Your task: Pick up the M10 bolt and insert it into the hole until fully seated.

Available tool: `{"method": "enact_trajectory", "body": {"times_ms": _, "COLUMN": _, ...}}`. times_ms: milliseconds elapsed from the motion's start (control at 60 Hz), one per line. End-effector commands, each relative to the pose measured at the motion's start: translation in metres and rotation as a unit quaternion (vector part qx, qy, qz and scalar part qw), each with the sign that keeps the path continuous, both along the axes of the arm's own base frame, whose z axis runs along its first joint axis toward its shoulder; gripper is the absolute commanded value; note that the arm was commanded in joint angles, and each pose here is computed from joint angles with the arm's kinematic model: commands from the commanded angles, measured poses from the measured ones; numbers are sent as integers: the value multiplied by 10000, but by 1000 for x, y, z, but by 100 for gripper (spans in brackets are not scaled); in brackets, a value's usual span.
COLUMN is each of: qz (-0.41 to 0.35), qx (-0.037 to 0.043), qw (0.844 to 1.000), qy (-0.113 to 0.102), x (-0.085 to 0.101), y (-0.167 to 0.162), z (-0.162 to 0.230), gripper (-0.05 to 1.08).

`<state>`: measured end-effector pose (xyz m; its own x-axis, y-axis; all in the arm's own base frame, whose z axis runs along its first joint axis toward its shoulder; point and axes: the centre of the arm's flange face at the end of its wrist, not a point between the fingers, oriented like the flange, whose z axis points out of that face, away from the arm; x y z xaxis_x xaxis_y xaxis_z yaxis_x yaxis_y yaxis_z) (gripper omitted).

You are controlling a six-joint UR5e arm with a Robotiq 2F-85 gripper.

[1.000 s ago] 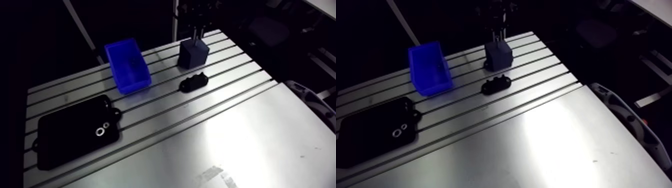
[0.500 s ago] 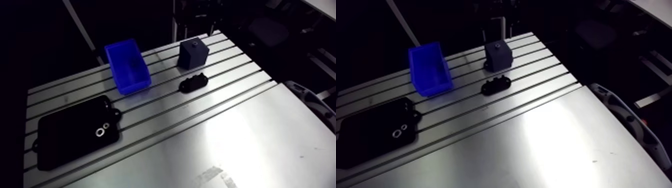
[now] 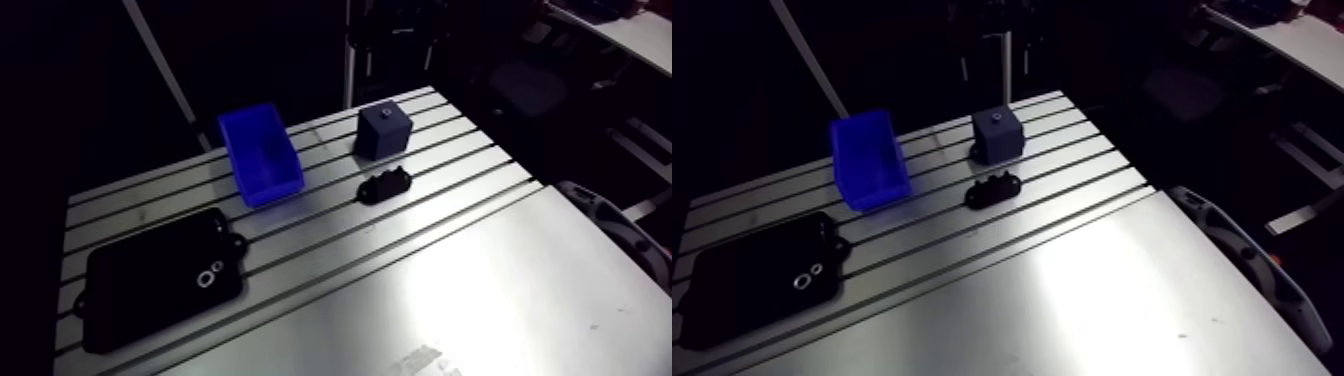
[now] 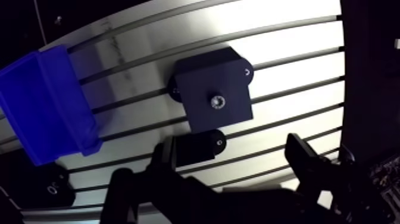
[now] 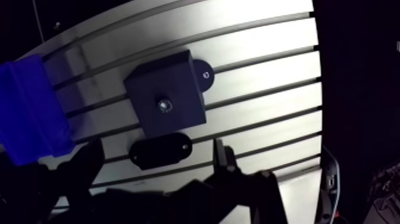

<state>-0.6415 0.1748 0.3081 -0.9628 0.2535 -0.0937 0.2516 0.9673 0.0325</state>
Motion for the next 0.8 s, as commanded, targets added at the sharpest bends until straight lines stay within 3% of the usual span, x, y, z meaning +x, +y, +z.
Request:
{"method": "enact_trajectory", "body": {"times_ms": 17, "qz": 127, "qx": 372, "qw": 9991, "qy": 132, "x": 12, "y": -23, "z": 46, "gripper": 0}}
{"method": "enact_trajectory", "body": {"times_ms": 67, "qz": 320, "qx": 472, "qw": 9982, "qy": 209, "x": 12, "y": -48, "z": 62, "gripper": 0}}
{"method": "enact_trajectory", "body": {"times_ms": 100, "qz": 371, "qx": 499, "qw": 9978, "qy": 246, "x": 12, "y": -56, "z": 67, "gripper": 0}}
{"method": "enact_trajectory", "body": {"times_ms": 217, "qz": 519, "qx": 524, "qw": 9967, "qy": 351, "x": 16, "y": -78, "z": 84, "gripper": 0}}
{"method": "enact_trajectory", "body": {"times_ms": 400, "qz": 909, "qx": 457, "qw": 9943, "qy": 306, "x": 21, "y": -131, "z": 99, "gripper": 0}}
{"method": "enact_trajectory", "body": {"times_ms": 567, "qz": 1215, "qx": 321, "qw": 9921, "qy": -21, "x": 25, "y": -177, "z": 102, "gripper": 0}}
{"method": "enact_trajectory", "body": {"times_ms": 650, "qz": 1159, "qx": 341, "qw": 9927, "qy": -7, "x": 25, "y": -180, "z": 107, "gripper": 0}}
{"method": "enact_trajectory", "body": {"times_ms": 800, "qz": 1164, "qx": 273, "qw": 9928, "qy": -118, "x": 33, "y": -181, "z": 117, "gripper": 0}}
